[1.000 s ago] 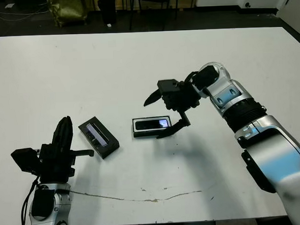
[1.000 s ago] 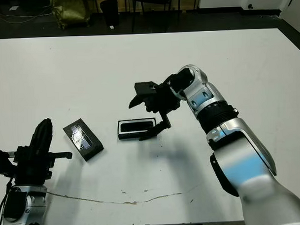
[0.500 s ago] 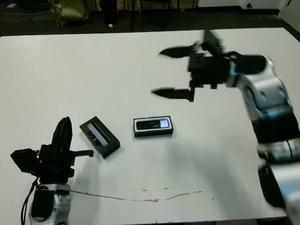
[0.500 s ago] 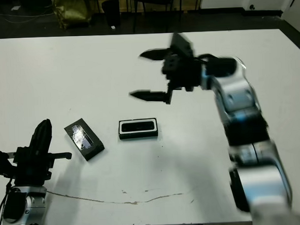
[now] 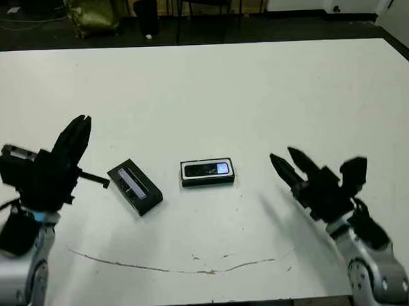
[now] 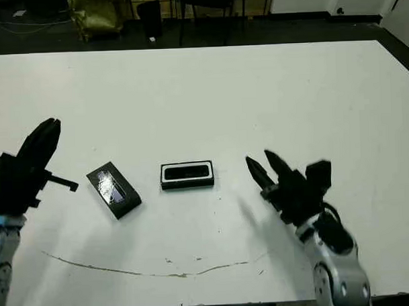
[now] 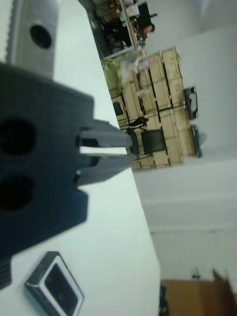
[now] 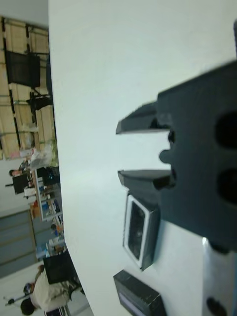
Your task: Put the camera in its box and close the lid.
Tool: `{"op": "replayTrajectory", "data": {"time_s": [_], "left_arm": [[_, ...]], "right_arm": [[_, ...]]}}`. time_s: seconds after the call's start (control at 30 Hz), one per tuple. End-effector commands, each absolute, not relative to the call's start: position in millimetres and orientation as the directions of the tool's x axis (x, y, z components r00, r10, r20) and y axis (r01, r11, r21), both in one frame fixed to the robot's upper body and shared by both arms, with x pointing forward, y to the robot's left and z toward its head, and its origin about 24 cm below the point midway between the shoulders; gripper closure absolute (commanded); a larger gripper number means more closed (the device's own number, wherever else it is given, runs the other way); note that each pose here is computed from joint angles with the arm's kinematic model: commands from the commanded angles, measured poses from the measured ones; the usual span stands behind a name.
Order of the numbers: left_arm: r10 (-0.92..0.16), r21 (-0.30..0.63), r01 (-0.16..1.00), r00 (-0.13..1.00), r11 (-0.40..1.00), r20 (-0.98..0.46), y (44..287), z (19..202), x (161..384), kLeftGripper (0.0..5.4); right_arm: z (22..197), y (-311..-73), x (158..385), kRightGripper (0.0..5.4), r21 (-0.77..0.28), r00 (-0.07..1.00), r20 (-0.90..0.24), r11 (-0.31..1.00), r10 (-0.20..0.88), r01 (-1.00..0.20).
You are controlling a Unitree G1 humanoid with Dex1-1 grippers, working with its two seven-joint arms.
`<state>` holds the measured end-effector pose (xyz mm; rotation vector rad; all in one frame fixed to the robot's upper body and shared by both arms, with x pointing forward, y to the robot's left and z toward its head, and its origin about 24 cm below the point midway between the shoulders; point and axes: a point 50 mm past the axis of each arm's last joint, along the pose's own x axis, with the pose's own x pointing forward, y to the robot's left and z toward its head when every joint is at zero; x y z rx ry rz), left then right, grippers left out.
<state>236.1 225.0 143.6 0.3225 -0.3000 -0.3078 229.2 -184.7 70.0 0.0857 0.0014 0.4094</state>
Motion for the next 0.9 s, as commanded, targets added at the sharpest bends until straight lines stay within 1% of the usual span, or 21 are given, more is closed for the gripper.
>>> {"op": "replayTrajectory", "data": {"time_s": [0.03, 0.1, 0.17, 0.23, 0.3, 0.37, 0.43, 0.5, 0.57, 0.63, 0.7, 0.77, 0.83, 0.9], "left_arm": [[-0.429, 0.460, 0.339, 0.898, 0.821, 0.103, 227, 150.3, 241, 5.40], [-0.485, 0.522, 0.407, 0.874, 0.750, 0.015, 232, 157.5, 247, 5.40], [-0.560, 0.575, 0.514, 0.821, 0.637, -0.113, 239, 168.3, 256, 5.40], [-0.598, 0.594, 0.602, 0.765, 0.534, -0.239, 243, 179.2, 263, 5.40], [-0.601, 0.600, 0.676, 0.709, 0.428, -0.370, 242, 191.2, 271, 5.40], [-0.591, 0.611, 0.723, 0.658, 0.323, -0.467, 238, 201.0, 277, 5.40], [-0.598, 0.650, 0.742, 0.599, 0.165, -0.532, 230, 207.8, 282, 5.17], [-0.579, 0.666, 0.746, 0.543, 0.000, -0.609, 220, 212.9, 286, 4.79], [-0.527, 0.635, 0.762, 0.490, -0.128, -0.694, 210, 217.0, 289, 4.34], [-0.461, 0.574, 0.780, 0.426, -0.248, -0.779, 200, 218.3, 292, 3.86], [-0.383, 0.514, 0.782, 0.381, -0.351, -0.842, 192, 215.7, 296, 3.39], [-0.317, 0.457, 0.765, 0.341, -0.453, -0.885, 186, 209.2, 299, 2.92], [-0.279, 0.416, 0.746, 0.312, -0.520, -0.908, 182, 205.6, 300, 2.47], [-0.244, 0.382, 0.738, 0.295, -0.556, -0.924, 178, 204.2, 302, 2.01]], "right_arm": [[60.3, -188, 226, 4.93, 0.099, 0.925, -0.010, 0.921, 0.379, -0.377], [59.6, -188, 226, 5.37, 0.101, 0.925, -0.010, 0.921, 0.379, -0.377], [59.9, -187, 227, 5.39, 0.097, 0.926, -0.011, 0.922, 0.378, -0.376], [60.0, -185, 228, 5.39, 0.108, 0.926, -0.013, 0.921, 0.378, -0.374], [60.3, -184, 228, 5.39, 0.113, 0.924, -0.012, 0.919, 0.382, -0.378], [61.5, -184, 229, 5.39, 0.117, 0.923, -0.009, 0.917, 0.385, -0.381], [64.0, -184, 230, 5.40, 0.113, 0.922, 0.000, 0.916, 0.387, -0.385], [66.3, -185, 232, 5.40, 0.115, 0.923, 0.004, 0.917, 0.384, -0.382], [67.5, -185, 232, 5.40, 0.121, 0.925, 0.011, 0.918, 0.379, -0.377], [67.9, -185, 233, 5.40, 0.123, 0.927, 0.019, 0.919, 0.376, -0.375], [68.1, -184, 233, 5.40, 0.125, 0.930, 0.013, 0.922, 0.368, -0.366], [68.0, -184, 232, 5.40, 0.130, 0.933, 0.006, 0.925, 0.359, -0.357], [67.7, -184, 231, 5.40, 0.129, 0.935, -0.001, 0.927, 0.355, -0.352], [66.9, -186, 231, 5.40, 0.122, 0.937, 0.001, 0.930, 0.348, -0.346]]}}
